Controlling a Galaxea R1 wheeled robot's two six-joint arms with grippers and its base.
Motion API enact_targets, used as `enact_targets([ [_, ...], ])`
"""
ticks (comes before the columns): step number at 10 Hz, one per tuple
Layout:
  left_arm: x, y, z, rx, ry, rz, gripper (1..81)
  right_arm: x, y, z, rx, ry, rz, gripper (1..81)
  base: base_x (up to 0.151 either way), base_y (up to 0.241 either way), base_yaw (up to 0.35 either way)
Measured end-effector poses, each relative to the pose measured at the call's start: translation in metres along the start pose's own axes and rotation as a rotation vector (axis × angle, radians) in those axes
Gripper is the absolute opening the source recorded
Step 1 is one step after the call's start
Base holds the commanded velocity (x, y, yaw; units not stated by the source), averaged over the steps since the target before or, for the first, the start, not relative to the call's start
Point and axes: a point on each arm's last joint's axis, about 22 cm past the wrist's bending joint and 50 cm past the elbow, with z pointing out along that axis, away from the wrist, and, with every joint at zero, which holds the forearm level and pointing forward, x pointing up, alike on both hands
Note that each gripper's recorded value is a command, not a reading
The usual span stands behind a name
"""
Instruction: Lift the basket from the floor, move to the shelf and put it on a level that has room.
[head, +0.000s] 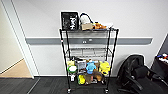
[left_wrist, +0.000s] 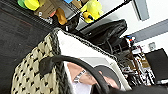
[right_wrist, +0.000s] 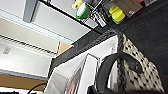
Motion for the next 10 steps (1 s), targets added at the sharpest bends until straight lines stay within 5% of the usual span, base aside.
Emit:
enact_targets([
  [10,0.0,0.036,-0.024,-0.066,0.011,0.008,1.0,0.002,-0.041,-0.024,0.077,-0.002,-0.004,1.0,0.099,0.0,0.0],
])
